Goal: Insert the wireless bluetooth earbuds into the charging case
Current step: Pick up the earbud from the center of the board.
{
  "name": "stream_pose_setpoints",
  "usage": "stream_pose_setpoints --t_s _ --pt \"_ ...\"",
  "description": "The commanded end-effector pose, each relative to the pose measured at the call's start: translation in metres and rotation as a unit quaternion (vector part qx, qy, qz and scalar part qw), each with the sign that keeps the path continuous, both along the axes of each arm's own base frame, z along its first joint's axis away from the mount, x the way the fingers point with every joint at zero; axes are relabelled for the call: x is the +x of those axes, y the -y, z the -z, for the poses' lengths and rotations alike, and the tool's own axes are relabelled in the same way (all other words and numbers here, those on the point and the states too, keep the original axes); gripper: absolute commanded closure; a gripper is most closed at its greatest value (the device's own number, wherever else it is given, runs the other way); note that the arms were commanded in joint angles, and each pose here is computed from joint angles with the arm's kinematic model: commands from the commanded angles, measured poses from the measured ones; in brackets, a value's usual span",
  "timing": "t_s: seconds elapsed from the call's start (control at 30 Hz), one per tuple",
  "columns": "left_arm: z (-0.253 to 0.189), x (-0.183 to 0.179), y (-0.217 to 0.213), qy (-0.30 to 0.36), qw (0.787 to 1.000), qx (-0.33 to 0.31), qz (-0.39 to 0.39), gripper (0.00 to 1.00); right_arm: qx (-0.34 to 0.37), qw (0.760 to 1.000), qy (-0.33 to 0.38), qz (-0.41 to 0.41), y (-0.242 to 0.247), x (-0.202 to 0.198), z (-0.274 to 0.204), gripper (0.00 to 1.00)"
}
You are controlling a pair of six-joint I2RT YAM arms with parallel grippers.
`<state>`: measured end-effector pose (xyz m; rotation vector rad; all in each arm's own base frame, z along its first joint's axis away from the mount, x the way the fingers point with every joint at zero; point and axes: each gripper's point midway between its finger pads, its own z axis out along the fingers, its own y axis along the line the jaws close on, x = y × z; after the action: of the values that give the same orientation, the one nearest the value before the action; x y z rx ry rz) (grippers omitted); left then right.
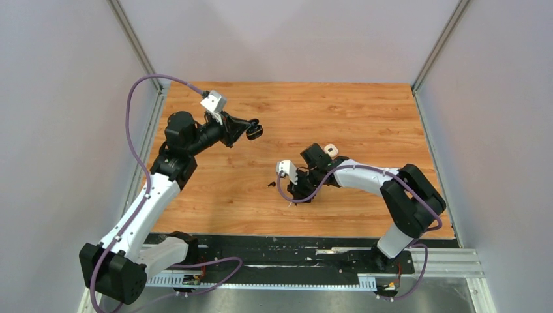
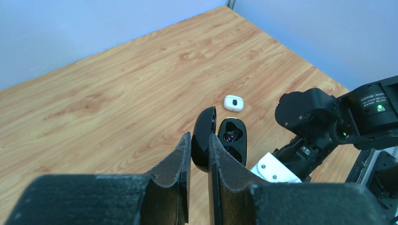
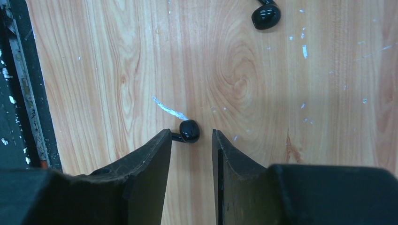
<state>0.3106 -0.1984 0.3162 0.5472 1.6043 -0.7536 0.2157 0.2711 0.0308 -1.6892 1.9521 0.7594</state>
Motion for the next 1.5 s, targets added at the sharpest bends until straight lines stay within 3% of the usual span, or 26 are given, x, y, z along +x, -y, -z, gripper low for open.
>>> stream_pose_setpoints --t_s 0.0,0.67,1.0,1.07,1.27,1.47 --pt "-0.015 -0.003 -0.003 0.025 1.000 -0.010 -0.002 1.00 0.011 1.000 0.019 -0.004 -0.013 0.007 -0.002 0.63" --pt "-0.009 -0.004 -0.009 0.028 1.000 0.001 -0.007 1.00 -0.010 1.000 0.023 -0.003 -0.004 0.007 0.012 0.75" --pt "0.003 -0.008 -0.014 0.025 0.999 0.030 -0.004 1.00 -0.016 0.999 0.037 -0.009 -0.002 0.010 0.013 0.94" --pt "0.003 -0.008 -0.015 0.025 0.999 0.035 -0.002 1.00 -0.012 0.999 0.047 -0.008 -0.003 0.013 0.007 1.00" --pt "-0.002 -0.005 -0.013 0.030 0.999 0.044 0.007 1.00 0.015 0.995 0.096 0.005 -0.006 0.032 -0.030 1.00" --pt "-0.005 -0.002 -0.015 0.034 0.998 0.054 0.006 1.00 0.031 0.995 0.097 0.012 -0.007 0.036 -0.054 1.00"
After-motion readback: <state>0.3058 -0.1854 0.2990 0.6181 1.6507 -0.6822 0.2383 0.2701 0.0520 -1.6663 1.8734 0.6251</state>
